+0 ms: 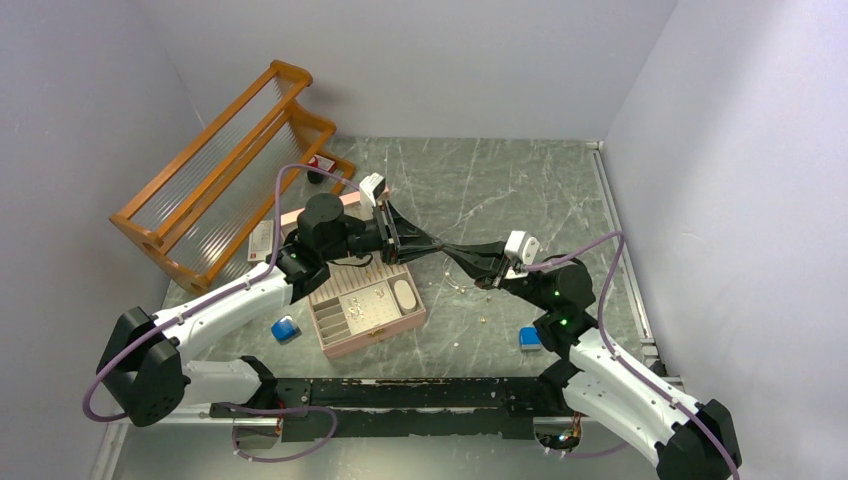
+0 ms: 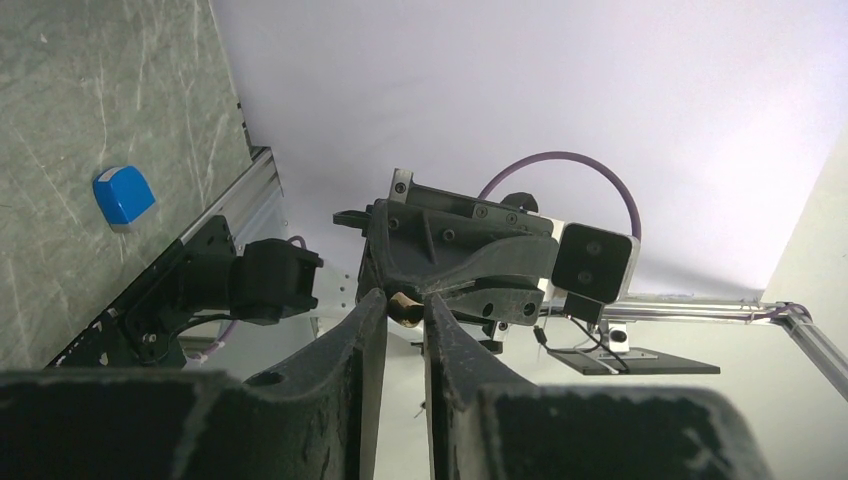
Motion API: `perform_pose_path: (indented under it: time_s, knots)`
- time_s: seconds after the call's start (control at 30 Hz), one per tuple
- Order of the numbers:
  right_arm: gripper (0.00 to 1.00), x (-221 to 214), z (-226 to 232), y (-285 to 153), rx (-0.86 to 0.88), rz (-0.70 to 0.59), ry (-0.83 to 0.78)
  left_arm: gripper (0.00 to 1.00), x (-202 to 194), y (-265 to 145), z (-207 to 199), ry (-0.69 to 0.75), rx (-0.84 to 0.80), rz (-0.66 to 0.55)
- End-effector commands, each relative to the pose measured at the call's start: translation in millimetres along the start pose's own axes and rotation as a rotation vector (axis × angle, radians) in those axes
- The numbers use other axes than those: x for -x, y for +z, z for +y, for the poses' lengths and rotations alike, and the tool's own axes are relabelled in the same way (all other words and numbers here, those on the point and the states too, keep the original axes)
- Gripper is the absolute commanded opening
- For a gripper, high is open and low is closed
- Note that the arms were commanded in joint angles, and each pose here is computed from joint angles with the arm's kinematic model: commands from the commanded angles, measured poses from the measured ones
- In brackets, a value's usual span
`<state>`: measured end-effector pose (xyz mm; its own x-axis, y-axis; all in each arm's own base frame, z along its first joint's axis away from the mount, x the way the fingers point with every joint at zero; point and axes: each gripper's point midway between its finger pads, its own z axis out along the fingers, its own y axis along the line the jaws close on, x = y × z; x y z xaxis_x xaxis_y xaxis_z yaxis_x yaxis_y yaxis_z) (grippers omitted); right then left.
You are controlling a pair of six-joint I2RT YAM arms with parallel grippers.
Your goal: Organize the mixed jewelry
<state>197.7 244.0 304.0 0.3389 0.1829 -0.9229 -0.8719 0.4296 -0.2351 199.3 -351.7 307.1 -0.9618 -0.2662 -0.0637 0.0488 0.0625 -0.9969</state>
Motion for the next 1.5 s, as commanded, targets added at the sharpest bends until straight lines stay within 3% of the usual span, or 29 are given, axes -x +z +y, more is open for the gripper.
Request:
perform_pose_path:
  time_s: [0.0, 0.17, 0.53, 0.87, 1.17, 1.33, 1.47]
  knots:
    - [0.00, 14.7, -3.9, 1.6, -0.015, -0.044, -0.042, 0.23, -4.1, -2.6, -4.5, 0.022, -0.025, 0.029]
    - [0.00, 13.7, -3.2, 1.2, -0.013, -0.041, -0.043, 0.29, -4.7, -3.2, -5.4, 0.019, -0.038, 0.032]
    - [0.00, 14.4, -6.1, 4.9, 0.012, 0.004, -0.127, 0.56, -4.6, -6.3, -4.8, -0.007, 0.015, 0.046]
    - [0.00, 15.8, -2.9, 6.6, 0.056, -0.005, -0.214, 0.65, -0.9, -8.0, -11.7, -0.065, 0.014, 0.064]
    - [0.00, 18.4, 1.4, 6.4, 0.094, 0.003, -0.259, 0.82, -3.4, -7.8, -8.3, -0.080, 0.051, 0.088]
    - [0.00, 21.9, 5.4, 5.5, 0.117, -0.002, -0.279, 0.82, -6.0, -6.2, -4.1, -0.104, 0.070, 0.116]
    - [0.00, 21.1, 8.4, 5.0, 0.131, 0.000, -0.288, 0.68, -6.3, -5.2, -9.5, -0.119, 0.056, 0.127]
